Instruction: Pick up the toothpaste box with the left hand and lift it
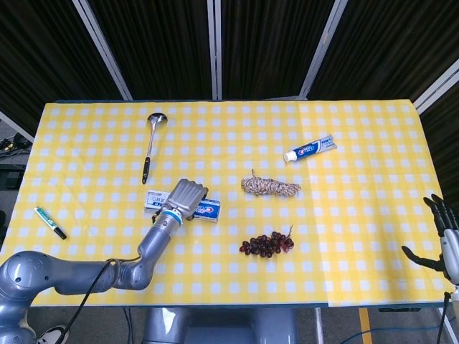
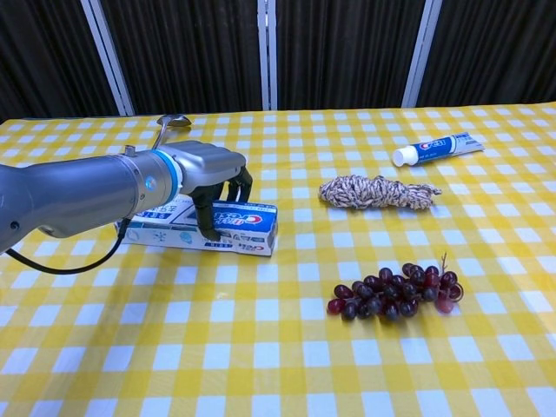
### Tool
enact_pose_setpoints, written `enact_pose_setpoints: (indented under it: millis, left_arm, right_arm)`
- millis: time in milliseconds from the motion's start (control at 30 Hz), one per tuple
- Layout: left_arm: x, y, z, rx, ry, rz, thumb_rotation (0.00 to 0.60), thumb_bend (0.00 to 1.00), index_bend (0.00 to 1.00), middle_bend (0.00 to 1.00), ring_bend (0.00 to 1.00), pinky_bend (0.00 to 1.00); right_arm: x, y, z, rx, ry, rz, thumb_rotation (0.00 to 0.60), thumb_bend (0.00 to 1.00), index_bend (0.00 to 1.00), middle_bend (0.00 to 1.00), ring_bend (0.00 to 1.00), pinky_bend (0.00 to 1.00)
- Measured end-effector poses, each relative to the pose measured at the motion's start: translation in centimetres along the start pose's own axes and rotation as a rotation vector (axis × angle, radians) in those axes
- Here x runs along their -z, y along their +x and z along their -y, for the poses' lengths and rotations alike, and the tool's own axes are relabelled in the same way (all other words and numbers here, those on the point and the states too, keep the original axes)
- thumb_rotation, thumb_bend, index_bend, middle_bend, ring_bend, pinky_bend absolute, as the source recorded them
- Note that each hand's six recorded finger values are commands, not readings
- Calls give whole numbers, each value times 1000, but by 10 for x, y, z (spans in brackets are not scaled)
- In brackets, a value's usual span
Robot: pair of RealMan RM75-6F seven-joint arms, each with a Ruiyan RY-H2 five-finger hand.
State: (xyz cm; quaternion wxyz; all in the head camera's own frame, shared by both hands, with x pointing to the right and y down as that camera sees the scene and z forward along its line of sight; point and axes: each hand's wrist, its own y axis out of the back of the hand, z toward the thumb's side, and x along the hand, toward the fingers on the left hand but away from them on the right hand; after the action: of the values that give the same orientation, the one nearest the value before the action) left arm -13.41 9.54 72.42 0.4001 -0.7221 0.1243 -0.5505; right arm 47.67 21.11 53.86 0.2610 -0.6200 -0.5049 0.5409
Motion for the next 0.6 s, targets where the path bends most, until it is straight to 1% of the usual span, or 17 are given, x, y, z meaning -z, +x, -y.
enact_pose_setpoints:
  millis: [233,400,600]
  left_arm:
    - [4,-4,-9,-66,23,14,600,413,648,443,429,439]
    - [16,-10,-27,-122,58,20,600,412,651,444,429,439]
    - [27,-16,-47,-152,90,16,600,414,669,458,442,453]
  right_arm:
    - [-1,1,0,2,1,-3,600,85,0,0,0,0]
    - [-2,1,-1,4,2,-4,600,85,0,0,0,0]
    - [-2,1,-1,4,2,-3,600,85,0,0,0,0]
